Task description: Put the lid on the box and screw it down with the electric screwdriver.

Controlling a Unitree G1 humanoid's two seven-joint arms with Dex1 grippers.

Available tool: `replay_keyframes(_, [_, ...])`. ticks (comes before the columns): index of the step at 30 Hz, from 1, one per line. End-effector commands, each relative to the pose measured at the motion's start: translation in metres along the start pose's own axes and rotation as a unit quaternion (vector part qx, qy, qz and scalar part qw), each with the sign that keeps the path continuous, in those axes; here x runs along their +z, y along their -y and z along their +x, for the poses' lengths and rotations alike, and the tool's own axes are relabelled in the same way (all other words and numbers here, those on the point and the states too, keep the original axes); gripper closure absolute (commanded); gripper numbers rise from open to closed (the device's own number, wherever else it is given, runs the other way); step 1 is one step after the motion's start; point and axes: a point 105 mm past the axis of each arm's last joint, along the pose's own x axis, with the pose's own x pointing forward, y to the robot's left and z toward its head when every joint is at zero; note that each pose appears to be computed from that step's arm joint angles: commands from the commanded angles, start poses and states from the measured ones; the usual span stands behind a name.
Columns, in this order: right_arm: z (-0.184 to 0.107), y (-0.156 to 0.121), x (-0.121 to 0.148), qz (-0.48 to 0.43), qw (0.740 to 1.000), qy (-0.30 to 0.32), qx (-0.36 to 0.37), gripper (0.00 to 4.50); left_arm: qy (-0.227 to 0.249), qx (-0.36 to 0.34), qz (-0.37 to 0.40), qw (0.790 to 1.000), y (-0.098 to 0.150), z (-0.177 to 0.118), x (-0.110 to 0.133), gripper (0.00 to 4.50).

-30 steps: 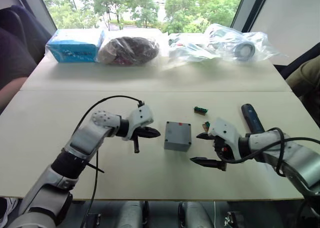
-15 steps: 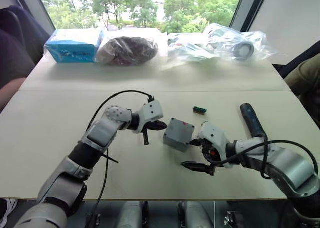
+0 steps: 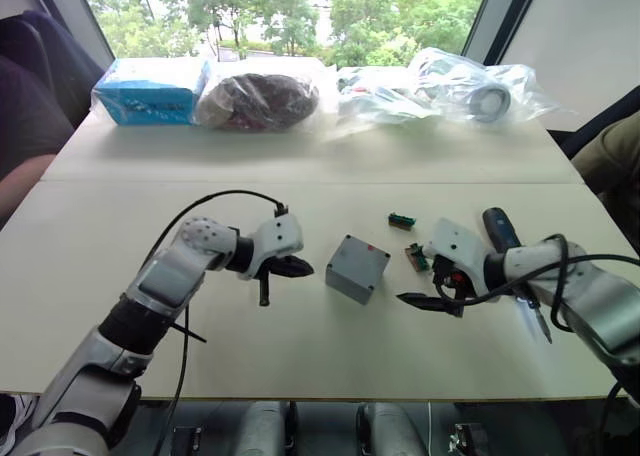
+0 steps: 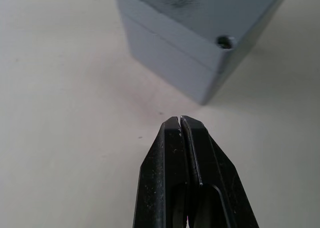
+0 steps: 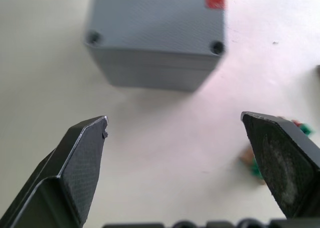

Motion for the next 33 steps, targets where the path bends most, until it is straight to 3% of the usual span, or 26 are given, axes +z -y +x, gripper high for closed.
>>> replay_keyframes(1, [0.005,0.007,0.008,-0.068,0.998,0.012,0.008,0.04,0.006,-0.014,0.015,1.0,0.01,0.003,0.009,4.5])
replay_keyframes(8, [0.017,0.001,0.016,-0.081,0.995,0.034,0.054,0.04,0.019,-0.021,0.009,1.0,0.023,0.014,0.015,4.5])
replay_keyframes(18, [0.02,-0.023,0.022,-0.054,0.994,0.051,0.078,0.04,0.027,0.037,0.013,0.999,-0.003,0.014,0.018,4.5])
replay_keyframes(33, [0.017,-0.049,0.033,0.014,0.993,0.081,0.081,0.04,0.032,0.042,0.026,0.998,-0.013,0.016,0.024,4.5])
